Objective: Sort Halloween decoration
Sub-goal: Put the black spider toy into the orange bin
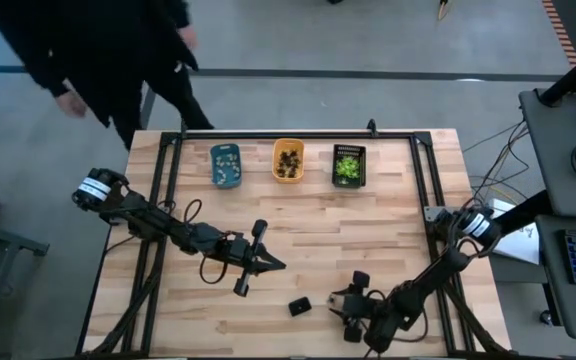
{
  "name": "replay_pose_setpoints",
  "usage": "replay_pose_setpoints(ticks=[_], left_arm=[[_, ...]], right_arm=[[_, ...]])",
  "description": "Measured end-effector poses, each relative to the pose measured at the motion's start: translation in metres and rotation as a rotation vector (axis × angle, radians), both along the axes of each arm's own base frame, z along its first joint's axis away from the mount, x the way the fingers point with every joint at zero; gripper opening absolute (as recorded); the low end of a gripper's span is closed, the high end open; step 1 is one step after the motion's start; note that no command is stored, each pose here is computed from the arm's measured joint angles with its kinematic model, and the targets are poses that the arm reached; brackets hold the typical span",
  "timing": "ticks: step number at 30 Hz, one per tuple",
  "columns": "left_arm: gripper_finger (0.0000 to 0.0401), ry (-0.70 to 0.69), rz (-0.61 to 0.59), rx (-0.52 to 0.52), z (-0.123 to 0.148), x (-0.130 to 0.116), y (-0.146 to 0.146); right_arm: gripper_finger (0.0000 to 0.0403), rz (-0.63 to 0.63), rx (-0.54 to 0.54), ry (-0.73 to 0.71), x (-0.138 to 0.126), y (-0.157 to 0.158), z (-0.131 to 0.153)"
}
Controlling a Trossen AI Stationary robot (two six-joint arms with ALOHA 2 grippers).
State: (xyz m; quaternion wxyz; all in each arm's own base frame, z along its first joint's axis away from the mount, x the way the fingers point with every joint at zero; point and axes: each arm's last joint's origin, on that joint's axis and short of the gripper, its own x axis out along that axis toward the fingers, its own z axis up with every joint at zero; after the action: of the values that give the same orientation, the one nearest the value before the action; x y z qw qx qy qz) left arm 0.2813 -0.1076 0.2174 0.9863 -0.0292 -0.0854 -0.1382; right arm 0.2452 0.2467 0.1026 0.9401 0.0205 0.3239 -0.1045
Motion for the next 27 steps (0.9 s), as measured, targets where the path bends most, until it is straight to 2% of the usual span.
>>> replay_pose_setpoints(ticks=[4, 16, 27], left_arm=[[0.0, 0.0, 0.0, 0.0, 0.0, 0.0, 0.0], [0.0, -0.002, 0.001, 0.008, 0.0, 0.0, 0.0], [0.0, -0.001, 0.001, 0.008, 0.0, 0.0, 0.0]], right_arm=[[0.0207, 0.004, 0.032, -0.063, -0.004, -0.006, -0.014], [0.0201, -0.04, 0.012, -0.081, -0.006, -0.011, -0.039], [0.0133, -0.031, 0.011, -0.07, -0.006, -0.011, -0.04]])
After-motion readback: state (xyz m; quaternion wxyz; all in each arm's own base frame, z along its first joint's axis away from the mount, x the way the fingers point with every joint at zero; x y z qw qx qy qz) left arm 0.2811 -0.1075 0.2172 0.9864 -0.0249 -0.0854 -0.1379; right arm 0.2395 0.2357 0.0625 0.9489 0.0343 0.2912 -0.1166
